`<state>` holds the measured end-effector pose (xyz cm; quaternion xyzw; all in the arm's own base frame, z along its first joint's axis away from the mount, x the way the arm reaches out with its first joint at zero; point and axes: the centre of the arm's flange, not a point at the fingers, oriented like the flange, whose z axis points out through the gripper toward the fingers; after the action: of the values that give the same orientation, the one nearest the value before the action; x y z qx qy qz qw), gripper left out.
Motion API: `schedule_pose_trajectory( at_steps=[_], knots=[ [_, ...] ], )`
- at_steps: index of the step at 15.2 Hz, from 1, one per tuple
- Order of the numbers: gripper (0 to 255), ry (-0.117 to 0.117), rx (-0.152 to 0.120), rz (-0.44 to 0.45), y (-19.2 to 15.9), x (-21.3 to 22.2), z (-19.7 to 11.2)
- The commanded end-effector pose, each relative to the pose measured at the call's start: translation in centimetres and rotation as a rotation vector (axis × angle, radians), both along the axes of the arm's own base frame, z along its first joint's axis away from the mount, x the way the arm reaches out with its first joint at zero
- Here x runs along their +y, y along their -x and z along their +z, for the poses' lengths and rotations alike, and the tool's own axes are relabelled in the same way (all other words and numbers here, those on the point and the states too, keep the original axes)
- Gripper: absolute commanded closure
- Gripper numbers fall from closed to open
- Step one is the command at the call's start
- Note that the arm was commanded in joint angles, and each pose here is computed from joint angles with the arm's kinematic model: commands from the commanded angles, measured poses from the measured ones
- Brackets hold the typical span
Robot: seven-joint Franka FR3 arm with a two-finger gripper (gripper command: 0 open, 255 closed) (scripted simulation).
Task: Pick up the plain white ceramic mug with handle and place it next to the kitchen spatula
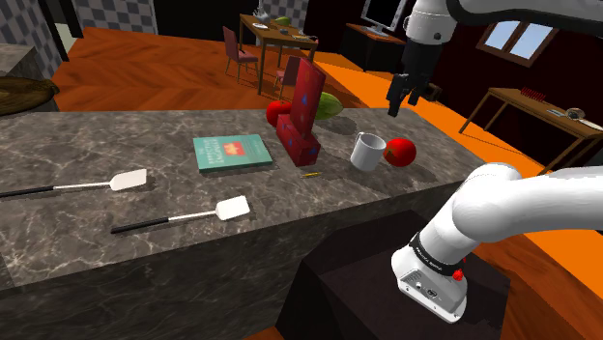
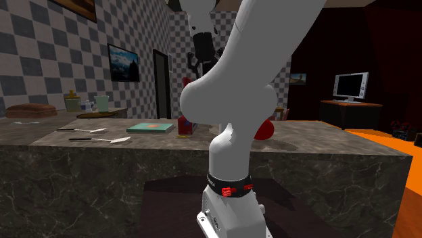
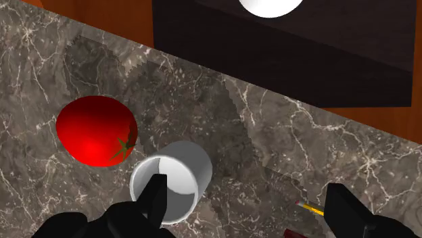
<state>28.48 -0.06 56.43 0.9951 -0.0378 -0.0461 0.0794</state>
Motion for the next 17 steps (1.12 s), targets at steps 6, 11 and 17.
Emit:
schedule_pose_trajectory(
  at_steps=[6, 11, 17],
  knots=[
    [0, -0.043, 0.002, 0.037, -2.1, -3.5, -5.4],
    [0, -0.087, 0.005, 0.074, -4.4, -6.7, -11.0],
    [0, -0.137, 0.007, 0.117, -7.1, -10.0, -17.7]
  ],
)
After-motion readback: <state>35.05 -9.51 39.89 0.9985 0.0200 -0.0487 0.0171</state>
